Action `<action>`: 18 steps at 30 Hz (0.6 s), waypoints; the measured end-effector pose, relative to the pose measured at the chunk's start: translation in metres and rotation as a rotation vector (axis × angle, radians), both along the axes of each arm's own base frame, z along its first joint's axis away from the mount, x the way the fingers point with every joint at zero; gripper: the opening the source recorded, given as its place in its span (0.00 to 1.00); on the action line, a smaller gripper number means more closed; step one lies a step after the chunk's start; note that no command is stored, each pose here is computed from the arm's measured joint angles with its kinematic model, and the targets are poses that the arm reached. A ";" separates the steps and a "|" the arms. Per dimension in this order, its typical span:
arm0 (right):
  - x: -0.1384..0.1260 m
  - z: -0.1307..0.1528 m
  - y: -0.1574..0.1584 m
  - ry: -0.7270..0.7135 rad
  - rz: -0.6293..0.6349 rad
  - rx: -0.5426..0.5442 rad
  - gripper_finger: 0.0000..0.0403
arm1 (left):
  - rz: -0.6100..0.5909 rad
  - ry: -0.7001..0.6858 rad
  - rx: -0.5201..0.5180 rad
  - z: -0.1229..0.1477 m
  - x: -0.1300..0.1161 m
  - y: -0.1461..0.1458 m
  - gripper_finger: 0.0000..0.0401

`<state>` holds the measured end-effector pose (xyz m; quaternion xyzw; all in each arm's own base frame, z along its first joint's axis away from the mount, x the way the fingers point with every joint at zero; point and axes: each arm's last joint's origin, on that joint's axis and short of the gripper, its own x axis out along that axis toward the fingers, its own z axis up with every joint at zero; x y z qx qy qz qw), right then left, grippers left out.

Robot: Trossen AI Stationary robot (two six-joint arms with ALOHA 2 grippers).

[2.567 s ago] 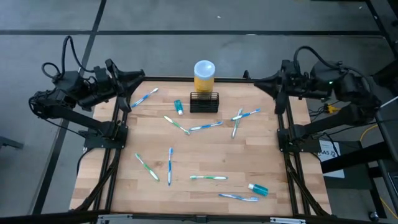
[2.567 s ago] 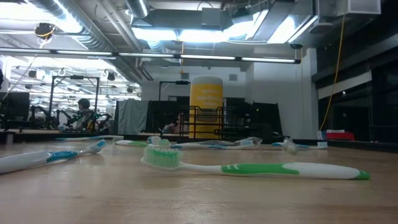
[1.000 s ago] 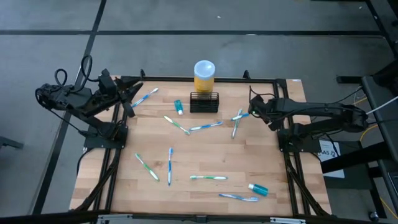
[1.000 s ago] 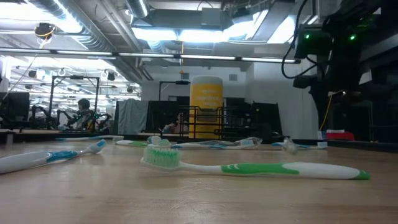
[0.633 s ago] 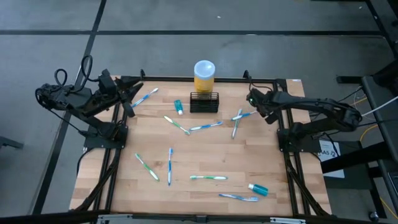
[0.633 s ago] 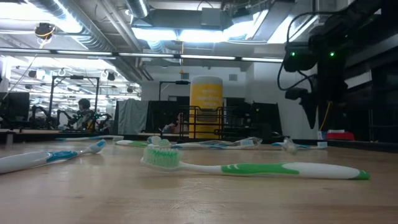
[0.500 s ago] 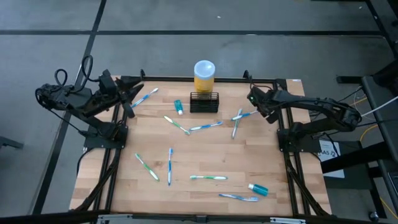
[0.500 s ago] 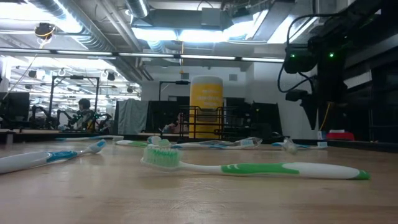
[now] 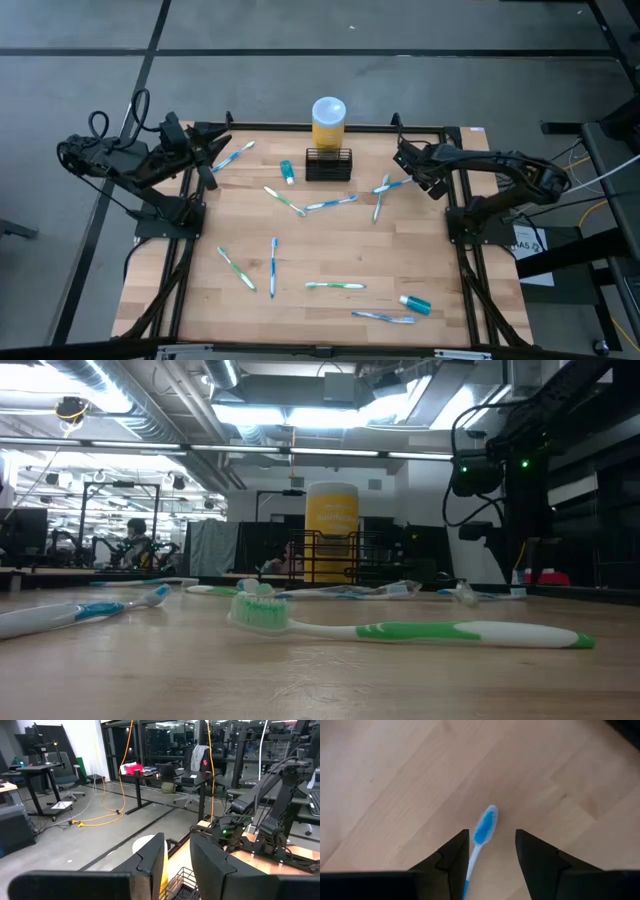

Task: Pick & Place toothbrushing station
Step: Put the blue toothbrush in the wire organizer

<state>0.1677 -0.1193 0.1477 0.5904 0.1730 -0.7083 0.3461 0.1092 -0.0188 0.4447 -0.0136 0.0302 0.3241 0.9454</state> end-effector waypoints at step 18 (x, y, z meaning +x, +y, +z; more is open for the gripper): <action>0.000 -0.019 -0.004 0.069 0.026 -0.011 0.40 | 0.000 -0.011 -0.011 0.000 0.000 0.000 0.22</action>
